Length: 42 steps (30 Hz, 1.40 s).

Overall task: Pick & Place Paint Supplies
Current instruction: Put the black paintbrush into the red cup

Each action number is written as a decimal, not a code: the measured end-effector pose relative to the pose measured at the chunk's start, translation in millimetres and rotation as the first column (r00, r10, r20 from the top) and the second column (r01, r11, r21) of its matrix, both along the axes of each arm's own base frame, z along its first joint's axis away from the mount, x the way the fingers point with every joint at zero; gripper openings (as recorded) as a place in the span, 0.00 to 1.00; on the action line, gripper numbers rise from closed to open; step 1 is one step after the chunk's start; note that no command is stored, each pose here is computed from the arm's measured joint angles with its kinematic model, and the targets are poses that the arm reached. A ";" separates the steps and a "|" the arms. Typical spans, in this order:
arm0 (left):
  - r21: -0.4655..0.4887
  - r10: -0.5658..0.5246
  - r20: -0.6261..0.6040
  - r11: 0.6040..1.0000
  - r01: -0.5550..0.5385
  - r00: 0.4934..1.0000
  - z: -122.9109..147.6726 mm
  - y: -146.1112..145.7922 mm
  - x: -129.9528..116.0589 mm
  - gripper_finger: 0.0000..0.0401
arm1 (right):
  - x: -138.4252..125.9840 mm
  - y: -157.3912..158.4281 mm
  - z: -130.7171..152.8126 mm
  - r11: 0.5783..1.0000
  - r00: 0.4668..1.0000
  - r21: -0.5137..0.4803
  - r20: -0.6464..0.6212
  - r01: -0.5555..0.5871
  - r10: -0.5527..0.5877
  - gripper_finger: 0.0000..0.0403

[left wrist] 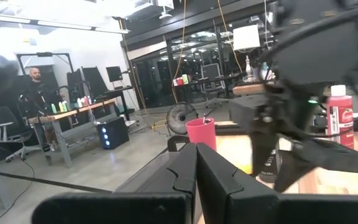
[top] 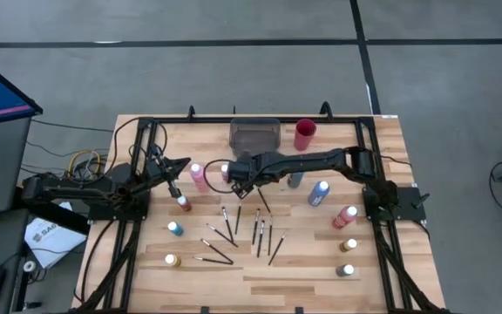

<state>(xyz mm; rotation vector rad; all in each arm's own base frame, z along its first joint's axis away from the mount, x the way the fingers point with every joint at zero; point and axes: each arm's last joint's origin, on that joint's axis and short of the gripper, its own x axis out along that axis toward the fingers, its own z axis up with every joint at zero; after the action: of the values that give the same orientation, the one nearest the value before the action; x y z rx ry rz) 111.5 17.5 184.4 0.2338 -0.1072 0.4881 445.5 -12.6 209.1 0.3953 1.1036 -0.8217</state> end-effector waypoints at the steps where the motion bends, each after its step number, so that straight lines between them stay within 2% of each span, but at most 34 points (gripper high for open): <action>1: 0.000 0.000 -0.001 1.000 0.000 1.000 -0.2 0.0 0.1 0.01 | 0.1 6.1 -0.6 1.000 1.000 -0.012 0.007 0.010 -0.010 0.56; 5: 0.000 0.000 0.003 1.000 0.000 1.000 0.2 0.0 0.0 0.01 | 4.6 27.9 -6.3 0.996 0.998 -0.078 0.054 0.034 -0.030 0.56; 8: 0.000 0.000 0.003 1.000 0.000 1.000 0.3 0.0 0.0 0.01 | 4.3 34.2 -11.6 0.996 0.998 -0.085 0.045 0.037 -0.033 0.56; 11: 0.000 0.000 0.004 1.000 0.000 1.000 0.4 0.0 0.0 0.01 | 9.0 27.4 -18.1 0.994 0.997 -0.093 0.060 0.063 -0.057 0.55; 13: 0.000 0.000 0.004 1.000 0.000 1.000 0.3 0.0 0.0 0.01 | 7.2 21.1 -26.8 0.993 0.997 -0.098 0.017 0.072 -0.070 0.54; 16: 0.000 0.000 0.005 1.000 0.000 1.000 0.4 0.0 0.0 0.01 | 17.3 18.6 -34.3 0.992 0.995 -0.092 0.072 0.080 -0.074 0.53; 24: 0.001 0.000 0.010 1.000 0.000 1.000 0.9 0.0 -0.1 0.01 | 14.2 14.2 -52.8 0.992 0.997 -0.103 -0.017 0.078 -0.080 0.52; 31: 0.001 0.000 0.011 1.000 0.000 1.000 1.0 0.0 -0.2 0.01 | 17.5 12.6 -54.6 0.994 0.997 -0.081 0.017 0.080 -0.079 0.52; 36: 0.001 0.000 0.010 1.000 0.000 1.000 0.9 0.0 -0.1 0.01 | 10.6 4.0 -70.0 0.994 0.995 -0.055 -0.023 0.093 -0.094 0.51; 42: 0.001 0.000 0.010 1.000 0.000 1.000 0.9 0.0 -0.1 0.01 | 7.1 3.6 -83.1 0.995 0.995 -0.043 -0.007 0.095 -0.096 0.52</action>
<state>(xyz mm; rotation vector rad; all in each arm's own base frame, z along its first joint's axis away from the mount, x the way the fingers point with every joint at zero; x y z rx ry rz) 111.3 17.4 185.2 0.2319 -0.1174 0.4889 452.7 -8.9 126.0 0.4119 1.0803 -0.9306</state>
